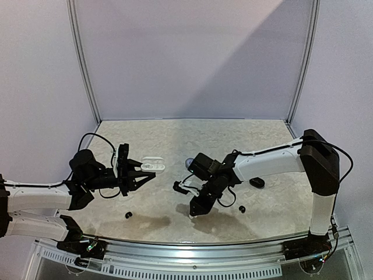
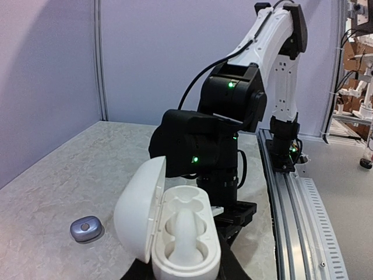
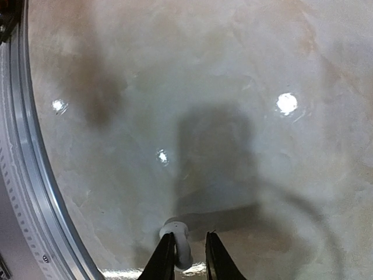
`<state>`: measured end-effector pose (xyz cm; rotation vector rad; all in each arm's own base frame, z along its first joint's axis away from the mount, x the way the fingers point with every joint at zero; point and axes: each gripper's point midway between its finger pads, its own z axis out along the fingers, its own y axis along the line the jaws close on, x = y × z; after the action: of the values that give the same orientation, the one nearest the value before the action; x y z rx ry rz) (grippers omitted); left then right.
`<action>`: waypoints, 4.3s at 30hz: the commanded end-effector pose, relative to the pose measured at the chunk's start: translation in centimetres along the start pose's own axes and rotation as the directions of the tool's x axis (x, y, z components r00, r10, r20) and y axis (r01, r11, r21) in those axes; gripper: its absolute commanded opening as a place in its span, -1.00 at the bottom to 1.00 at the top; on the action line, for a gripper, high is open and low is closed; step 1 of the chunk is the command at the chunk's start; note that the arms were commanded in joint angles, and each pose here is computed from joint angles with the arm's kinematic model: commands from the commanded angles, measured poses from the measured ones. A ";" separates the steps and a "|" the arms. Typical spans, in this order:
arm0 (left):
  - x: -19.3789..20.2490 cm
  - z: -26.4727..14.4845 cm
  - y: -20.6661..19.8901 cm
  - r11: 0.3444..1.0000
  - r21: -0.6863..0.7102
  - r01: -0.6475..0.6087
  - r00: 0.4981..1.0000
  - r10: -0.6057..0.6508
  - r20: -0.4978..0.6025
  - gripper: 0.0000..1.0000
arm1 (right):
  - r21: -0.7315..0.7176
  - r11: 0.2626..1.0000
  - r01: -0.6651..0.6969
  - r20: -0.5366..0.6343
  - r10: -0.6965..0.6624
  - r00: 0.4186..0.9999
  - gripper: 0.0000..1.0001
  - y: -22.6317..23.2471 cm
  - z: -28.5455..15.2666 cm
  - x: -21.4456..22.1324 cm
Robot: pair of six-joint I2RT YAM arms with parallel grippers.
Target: Insert the wireless bluetooth earbuds into the charging case
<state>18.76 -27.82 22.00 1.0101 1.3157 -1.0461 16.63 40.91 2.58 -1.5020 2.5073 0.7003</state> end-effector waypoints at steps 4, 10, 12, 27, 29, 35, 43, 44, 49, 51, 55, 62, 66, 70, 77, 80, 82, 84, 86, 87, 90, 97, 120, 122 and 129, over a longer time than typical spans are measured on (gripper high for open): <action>0.4 0.0 -0.4 1.000 0.010 -0.015 1.000 0.015 -0.010 -1.00 | -0.068 0.998 -0.013 -0.073 0.008 0.997 -0.67 2.1 -0.1 2.4; 0.4 0.0 -0.5 1.000 0.013 -0.016 1.000 0.016 -0.010 -1.00 | -0.061 0.998 -0.009 -0.053 0.006 0.999 -0.92 2.1 -0.3 1.8; 0.5 -0.1 -0.5 1.000 0.012 -0.014 1.000 0.014 -0.012 -1.00 | -0.060 0.998 -0.005 -0.045 0.002 0.999 -0.95 2.2 -0.6 1.5; 0.0 -0.1 -1.0 0.999 0.041 -0.036 0.999 0.036 0.012 -1.00 | 0.201 0.955 0.216 0.448 -0.286 0.847 -1.00 5.0 -17.6 -9.8; -0.2 -0.1 -1.3 0.997 0.057 -0.043 0.999 0.042 0.018 -1.00 | 0.220 0.938 0.267 0.565 -0.346 0.749 -1.00 6.8 -21.1 -11.6; -0.6 -0.1 -2.1 0.993 0.107 -0.057 0.998 0.053 0.033 -1.00 | 0.288 0.838 0.463 0.706 -0.512 0.489 -1.00 12.4 -26.5 -14.3; -0.9 0.0 -2.4 0.990 0.126 -0.062 0.997 0.057 0.044 -1.00 | 0.303 0.764 0.569 0.609 -0.615 0.501 -1.00 13.2 -22.4 -15.3; -1.0 0.0 -2.4 0.990 0.124 -0.060 0.997 0.055 0.046 -1.00 | 0.304 0.756 0.580 0.596 -0.626 0.503 -1.00 13.3 -22.0 -15.2; -1.1 0.2 -2.2 0.991 0.118 -0.059 0.997 0.054 0.051 -1.00 | 0.287 0.756 0.589 0.535 -0.636 0.556 -1.00 12.4 -19.5 -14.8; -1.2 0.2 -2.1 0.992 0.115 -0.056 0.997 0.051 0.051 -1.00 | 0.281 0.759 0.588 0.522 -0.635 0.570 -1.00 12.1 -18.8 -14.7; -1.2 0.3 -2.1 0.992 0.117 -0.054 0.997 0.048 0.052 -1.00 | 0.290 0.759 0.582 0.497 -0.640 0.586 -1.00 11.5 -18.0 -14.6; -1.3 0.4 -2.1 0.990 0.125 -0.067 0.997 0.060 0.053 -1.00 | 0.319 0.746 0.585 0.442 -0.663 0.604 -1.00 10.3 -16.9 -14.7; -1.4 0.4 -1.9 0.991 0.118 -0.070 0.996 0.063 0.057 -1.00 | 0.321 0.743 0.587 0.434 -0.666 0.606 -1.00 10.2 -16.6 -14.7; -1.3 0.5 -1.9 0.991 0.117 -0.066 0.997 0.059 0.057 -1.00 | 0.320 0.743 0.588 0.417 -0.668 0.617 -0.98 9.9 -16.2 -14.4; -1.4 0.5 -1.9 0.991 0.118 -0.065 0.996 0.058 0.060 -1.00 | 0.312 0.748 0.586 0.421 -0.662 0.620 -0.80 9.9 -16.0 -14.4; -1.3 0.5 -1.9 0.991 0.120 -0.065 0.997 0.058 0.059 -1.00 | 0.308 0.748 0.587 0.425 -0.661 0.619 -0.79 10.0 -16.0 -14.6; -1.4 0.5 -1.9 0.991 0.119 -0.066 0.996 0.059 0.061 -1.00 | 0.310 0.749 0.586 0.427 -0.660 0.618 -0.78 10.0 -16.0 -14.7; -1.3 0.5 -1.9 0.991 0.118 -0.065 0.997 0.058 0.060 -1.00 | 0.309 0.748 0.587 0.429 -0.660 0.616 -0.78 10.1 -16.0 -14.7; -1.3 0.5 -1.9 0.991 0.117 -0.065 0.996 0.058 0.062 -1.00 | 0.309 0.748 0.587 0.431 -0.661 0.614 -0.78 10.2 -16.0 -14.8; -1.3 0.4 -1.9 0.991 0.117 -0.065 0.996 0.058 0.062 -1.00 | 0.309 0.747 0.588 0.432 -0.661 0.613 -0.78 10.2 -15.9 -14.8; -1.4 0.4 -1.9 0.991 0.117 -0.063 0.996 0.056 0.064 -1.00 | 0.309 0.750 0.585 0.434 -0.659 0.615 -0.75 10.1 -15.9 -14.9; -1.3 0.2 -2.0 0.992 0.113 -0.059 0.997 0.052 0.063 -1.00 | 0.320 0.765 0.559 0.429 -0.643 0.634 -0.60 9.8 -16.4 -14.7; -0.6 0.3 -1.8 0.952 0.073 -0.299 0.954 0.296 0.046 -1.00 | 0.526 0.841 0.126 0.603 -0.474 0.642 -0.46 5.8 -25.4 -19.7; -0.6 0.3 -1.8 0.940 0.070 -0.335 0.942 0.332 0.045 -1.00 | 0.533 0.838 0.111 0.557 -0.447 0.700 -0.49 4.6 -22.8 -20.4; -0.4 0.3 -0.6 0.945 0.005 -0.327 0.945 0.326 0.012 -1.00 | 0.452 0.825 0.339 0.478 -0.545 0.689 -0.53 8.9 -17.4 -19.5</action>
<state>17.70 -28.32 22.49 1.1904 1.0728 -0.8590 24.18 51.56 28.21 -1.2772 1.6393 0.4808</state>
